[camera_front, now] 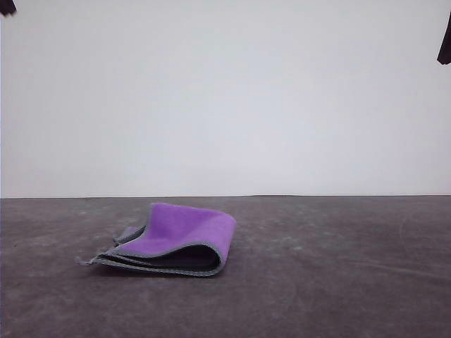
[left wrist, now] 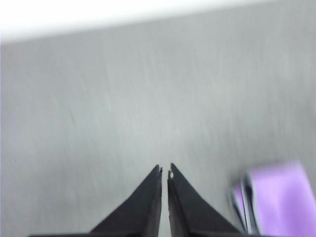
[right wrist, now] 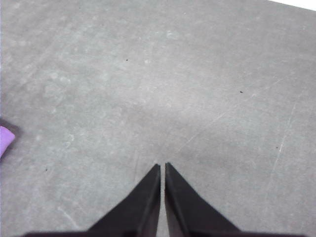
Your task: Fold clothes
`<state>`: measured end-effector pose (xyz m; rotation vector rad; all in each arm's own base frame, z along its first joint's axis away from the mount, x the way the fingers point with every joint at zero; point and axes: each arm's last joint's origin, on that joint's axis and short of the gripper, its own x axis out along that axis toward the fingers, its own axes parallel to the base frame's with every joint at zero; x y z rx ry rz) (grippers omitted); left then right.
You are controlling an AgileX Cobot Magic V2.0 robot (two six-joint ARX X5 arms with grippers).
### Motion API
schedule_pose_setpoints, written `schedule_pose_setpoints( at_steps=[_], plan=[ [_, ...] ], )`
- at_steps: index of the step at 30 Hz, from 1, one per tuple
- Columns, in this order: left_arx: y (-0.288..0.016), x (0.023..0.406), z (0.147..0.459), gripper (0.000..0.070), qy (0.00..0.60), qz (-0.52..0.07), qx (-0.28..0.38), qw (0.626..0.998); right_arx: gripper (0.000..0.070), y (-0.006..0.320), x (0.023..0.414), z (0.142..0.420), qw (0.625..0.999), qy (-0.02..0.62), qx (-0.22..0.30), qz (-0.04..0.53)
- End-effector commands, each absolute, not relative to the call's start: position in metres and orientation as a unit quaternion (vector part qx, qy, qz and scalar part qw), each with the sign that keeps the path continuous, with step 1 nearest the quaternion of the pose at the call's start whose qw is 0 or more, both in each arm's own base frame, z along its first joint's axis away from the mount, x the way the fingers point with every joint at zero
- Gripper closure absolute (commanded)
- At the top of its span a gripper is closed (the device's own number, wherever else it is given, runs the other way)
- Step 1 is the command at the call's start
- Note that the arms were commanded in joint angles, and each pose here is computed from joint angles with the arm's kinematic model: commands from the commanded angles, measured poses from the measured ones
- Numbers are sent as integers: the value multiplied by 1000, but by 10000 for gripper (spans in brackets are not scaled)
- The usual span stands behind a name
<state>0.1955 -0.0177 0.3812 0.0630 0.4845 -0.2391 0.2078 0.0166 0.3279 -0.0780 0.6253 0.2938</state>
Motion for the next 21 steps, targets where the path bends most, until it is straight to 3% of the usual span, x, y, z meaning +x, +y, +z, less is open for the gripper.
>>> schedule_pose_setpoints(
  at_steps=[1, 11, 16, 21],
  plan=[
    [-15, 192, 368, 697, 224, -106, 9, 969, 690, 17, 210, 331, 942, 299, -41, 144],
    [-7, 138, 243, 697, 192, -84, 3, 978, 690, 17, 210, 331, 942, 299, -41, 144],
    [-6, 116, 182, 697, 142, -79, -28, 986, 690, 17, 210, 331, 942, 299, -41, 144],
    [-6, 104, 151, 697, 95, -74, -50, 991, 690, 17, 210, 331, 942, 299, -41, 144]
  ],
)
